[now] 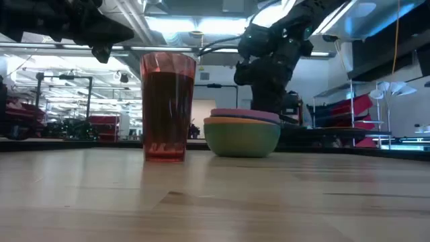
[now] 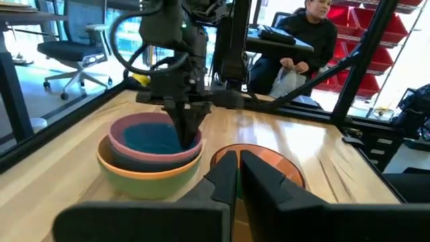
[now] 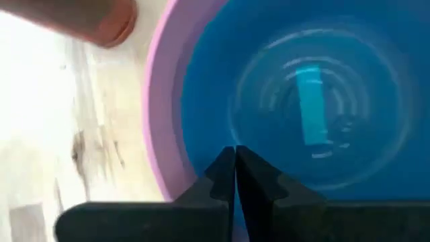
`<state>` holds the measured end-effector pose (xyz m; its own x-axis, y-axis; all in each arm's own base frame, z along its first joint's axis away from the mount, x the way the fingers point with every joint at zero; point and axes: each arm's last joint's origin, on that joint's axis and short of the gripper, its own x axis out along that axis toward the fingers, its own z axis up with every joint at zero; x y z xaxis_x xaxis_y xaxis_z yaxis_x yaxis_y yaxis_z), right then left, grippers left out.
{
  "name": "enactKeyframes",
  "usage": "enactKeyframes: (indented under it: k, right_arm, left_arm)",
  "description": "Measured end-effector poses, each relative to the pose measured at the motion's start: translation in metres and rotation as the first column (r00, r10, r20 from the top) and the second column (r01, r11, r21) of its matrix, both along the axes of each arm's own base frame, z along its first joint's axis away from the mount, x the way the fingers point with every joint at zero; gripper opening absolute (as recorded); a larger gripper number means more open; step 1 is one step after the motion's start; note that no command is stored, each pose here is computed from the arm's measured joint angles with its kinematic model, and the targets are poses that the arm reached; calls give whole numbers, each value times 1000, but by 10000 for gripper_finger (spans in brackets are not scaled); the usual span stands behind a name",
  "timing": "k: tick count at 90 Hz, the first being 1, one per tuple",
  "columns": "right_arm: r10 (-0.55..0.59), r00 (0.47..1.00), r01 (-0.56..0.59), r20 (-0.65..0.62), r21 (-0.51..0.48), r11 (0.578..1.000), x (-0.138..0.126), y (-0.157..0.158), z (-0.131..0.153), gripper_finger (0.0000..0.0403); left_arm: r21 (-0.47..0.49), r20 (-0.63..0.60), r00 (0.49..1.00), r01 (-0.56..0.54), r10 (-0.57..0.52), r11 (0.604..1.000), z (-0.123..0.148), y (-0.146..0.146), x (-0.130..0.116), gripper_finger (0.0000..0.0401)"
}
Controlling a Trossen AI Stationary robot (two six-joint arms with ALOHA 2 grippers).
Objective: Nest bowls inside each other
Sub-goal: Adjust the stacked bowls on the table
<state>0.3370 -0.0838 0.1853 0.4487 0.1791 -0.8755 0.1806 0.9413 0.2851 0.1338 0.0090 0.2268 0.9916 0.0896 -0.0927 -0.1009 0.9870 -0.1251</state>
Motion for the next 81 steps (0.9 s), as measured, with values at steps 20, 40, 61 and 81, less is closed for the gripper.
enactKeyframes:
  k: [20, 40, 61, 81]
  right_arm:
    - [54, 999, -54, -2, 37, 998, 3, 16, 0, 0]
    - [76, 997, -74, -31, 55, 996, 3, 29, -1, 0]
    - [105, 993, -101, -54, 76, 992, 2, 43, -2, 0]
    - [139, 988, -131, -65, 110, 985, 3, 57, -2, 0]
  left_arm:
    - [-2, 1, 1000, 0, 0, 1000, 0, 0, 0, 0]
    - [-2, 1, 1000, 0, 0, 1000, 0, 0, 0, 0]
    - [-2, 1, 1000, 0, 0, 1000, 0, 0, 0, 0]
    - [-2, 1, 1000, 0, 0, 1000, 0, 0, 0, 0]
